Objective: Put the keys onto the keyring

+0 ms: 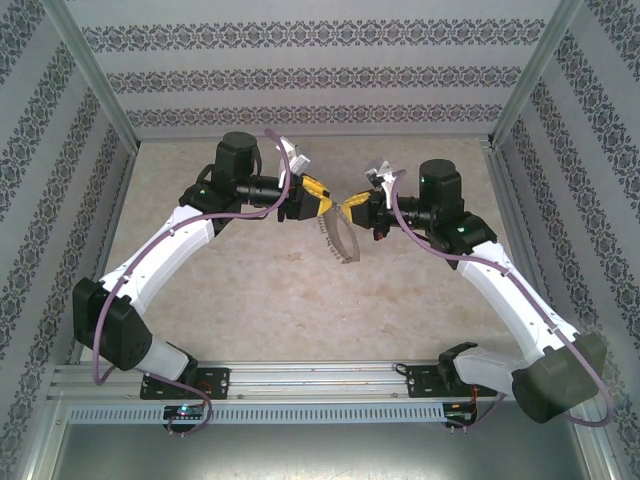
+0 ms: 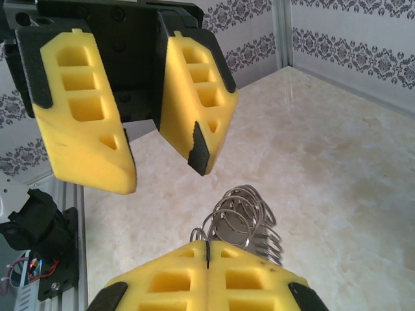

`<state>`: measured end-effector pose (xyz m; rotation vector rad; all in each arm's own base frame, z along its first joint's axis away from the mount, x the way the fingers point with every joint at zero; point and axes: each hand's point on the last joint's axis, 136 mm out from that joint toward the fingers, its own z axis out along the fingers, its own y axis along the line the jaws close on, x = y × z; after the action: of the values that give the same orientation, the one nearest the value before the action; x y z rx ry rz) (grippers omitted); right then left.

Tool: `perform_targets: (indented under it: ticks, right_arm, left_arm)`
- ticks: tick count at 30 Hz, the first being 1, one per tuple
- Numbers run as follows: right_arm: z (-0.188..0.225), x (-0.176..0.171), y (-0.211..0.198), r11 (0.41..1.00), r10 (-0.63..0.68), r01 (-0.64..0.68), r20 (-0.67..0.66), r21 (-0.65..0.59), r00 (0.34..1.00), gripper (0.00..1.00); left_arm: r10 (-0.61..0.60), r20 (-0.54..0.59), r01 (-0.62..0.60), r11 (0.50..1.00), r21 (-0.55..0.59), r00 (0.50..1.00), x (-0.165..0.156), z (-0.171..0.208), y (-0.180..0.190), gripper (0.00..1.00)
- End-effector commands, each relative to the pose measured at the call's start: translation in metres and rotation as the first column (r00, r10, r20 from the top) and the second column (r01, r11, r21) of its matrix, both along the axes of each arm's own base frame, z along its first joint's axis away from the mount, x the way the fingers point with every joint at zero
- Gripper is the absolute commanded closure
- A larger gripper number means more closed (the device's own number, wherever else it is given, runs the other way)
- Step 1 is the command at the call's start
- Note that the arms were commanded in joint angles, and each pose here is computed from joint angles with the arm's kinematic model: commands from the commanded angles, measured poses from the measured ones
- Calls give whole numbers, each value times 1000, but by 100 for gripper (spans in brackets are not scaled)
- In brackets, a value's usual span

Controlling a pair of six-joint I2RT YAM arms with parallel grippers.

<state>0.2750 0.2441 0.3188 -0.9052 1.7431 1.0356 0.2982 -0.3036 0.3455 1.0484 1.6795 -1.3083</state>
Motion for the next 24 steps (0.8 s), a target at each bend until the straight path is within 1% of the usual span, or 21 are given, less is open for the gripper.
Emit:
perform_targets:
  ticks: [1, 9, 16, 24]
  right_arm:
    - [22, -2, 6, 1000, 19, -20, 83, 10, 996, 100]
    - [24, 0, 8, 1000, 10, -11, 91, 7, 996, 100]
    - [26, 0, 10, 1000, 8, -9, 97, 9, 995, 100]
    - [25, 3, 11, 1000, -5, 4, 99, 6, 995, 100]
  left_arm:
    - [-47, 1, 47, 999, -12, 999, -5, 6, -1, 64]
    - [-80, -32, 79, 997, -6, 996, -8, -6, -9, 65]
    - [-86, -39, 86, 996, -9, 996, -8, -9, -11, 65]
    - [-121, -50, 121, 993, -13, 991, -14, -13, -15, 65]
